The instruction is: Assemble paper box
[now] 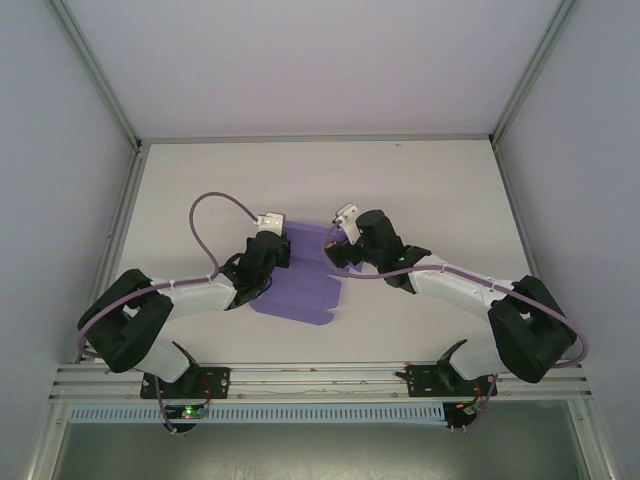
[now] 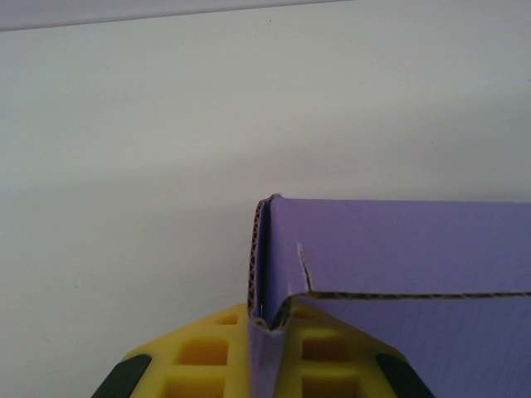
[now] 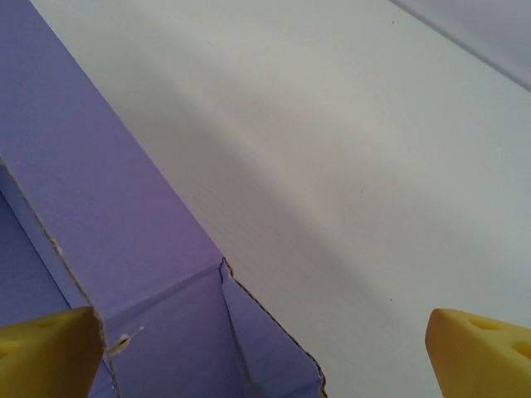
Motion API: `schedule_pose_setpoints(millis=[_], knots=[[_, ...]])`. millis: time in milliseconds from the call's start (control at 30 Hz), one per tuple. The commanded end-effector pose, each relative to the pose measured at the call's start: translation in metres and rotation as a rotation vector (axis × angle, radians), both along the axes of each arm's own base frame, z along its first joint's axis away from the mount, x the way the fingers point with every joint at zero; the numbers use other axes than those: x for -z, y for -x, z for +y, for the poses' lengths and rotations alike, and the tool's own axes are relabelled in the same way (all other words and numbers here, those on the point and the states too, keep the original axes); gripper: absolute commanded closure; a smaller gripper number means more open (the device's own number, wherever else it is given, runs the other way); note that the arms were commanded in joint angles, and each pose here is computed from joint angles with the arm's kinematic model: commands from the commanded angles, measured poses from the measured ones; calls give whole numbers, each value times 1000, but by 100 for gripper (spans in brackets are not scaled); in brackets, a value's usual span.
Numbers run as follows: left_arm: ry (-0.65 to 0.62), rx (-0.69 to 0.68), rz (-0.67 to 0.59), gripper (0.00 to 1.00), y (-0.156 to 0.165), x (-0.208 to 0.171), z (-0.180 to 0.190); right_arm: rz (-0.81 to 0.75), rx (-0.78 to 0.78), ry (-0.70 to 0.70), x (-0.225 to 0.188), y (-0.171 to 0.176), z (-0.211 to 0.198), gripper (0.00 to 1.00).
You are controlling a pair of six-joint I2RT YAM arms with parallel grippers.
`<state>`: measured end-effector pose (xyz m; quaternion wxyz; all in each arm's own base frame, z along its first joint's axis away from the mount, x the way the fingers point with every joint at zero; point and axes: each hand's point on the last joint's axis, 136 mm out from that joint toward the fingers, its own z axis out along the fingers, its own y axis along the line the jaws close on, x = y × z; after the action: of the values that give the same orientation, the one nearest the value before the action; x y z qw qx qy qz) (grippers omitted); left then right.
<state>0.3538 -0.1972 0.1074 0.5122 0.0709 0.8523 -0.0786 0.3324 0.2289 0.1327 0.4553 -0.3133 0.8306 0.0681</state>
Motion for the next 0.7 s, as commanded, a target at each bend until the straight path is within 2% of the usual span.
schedule_pose_setpoints(millis=[0, 67, 100, 133, 167, 200, 267, 300, 400, 533, 667], knots=[[16, -50, -25, 100, -4, -15, 6, -59, 8, -62, -38, 2, 1, 2], [17, -57, -27, 100, -4, -16, 8, -67, 16, -110, -50, 10, -3, 2], [16, -59, -24, 100, -3, -15, 8, -71, 35, -146, -55, 13, -7, 5], [15, -58, -24, 100, -3, -15, 8, -66, 52, -182, -60, 15, -10, 13], [13, -63, -22, 100, -4, -14, 9, -55, 72, -219, -64, 16, -13, 24], [13, -64, -22, 100, -4, -14, 9, -30, 92, -258, -64, 16, -16, 42], [16, -65, -19, 100, -4, -14, 8, 24, 95, -306, -61, 19, -12, 68], [19, -66, -21, 100, -4, -14, 8, 60, 95, -311, -55, 20, -9, 79], [29, -78, -20, 100, -5, -16, 9, 172, 118, -290, -32, 19, -4, 92], [42, -78, -13, 100, -5, -16, 7, 215, 145, -269, -11, 6, 3, 96], [46, -88, -6, 100, -6, -16, 7, 251, 41, -330, -12, 1, 36, 97]])
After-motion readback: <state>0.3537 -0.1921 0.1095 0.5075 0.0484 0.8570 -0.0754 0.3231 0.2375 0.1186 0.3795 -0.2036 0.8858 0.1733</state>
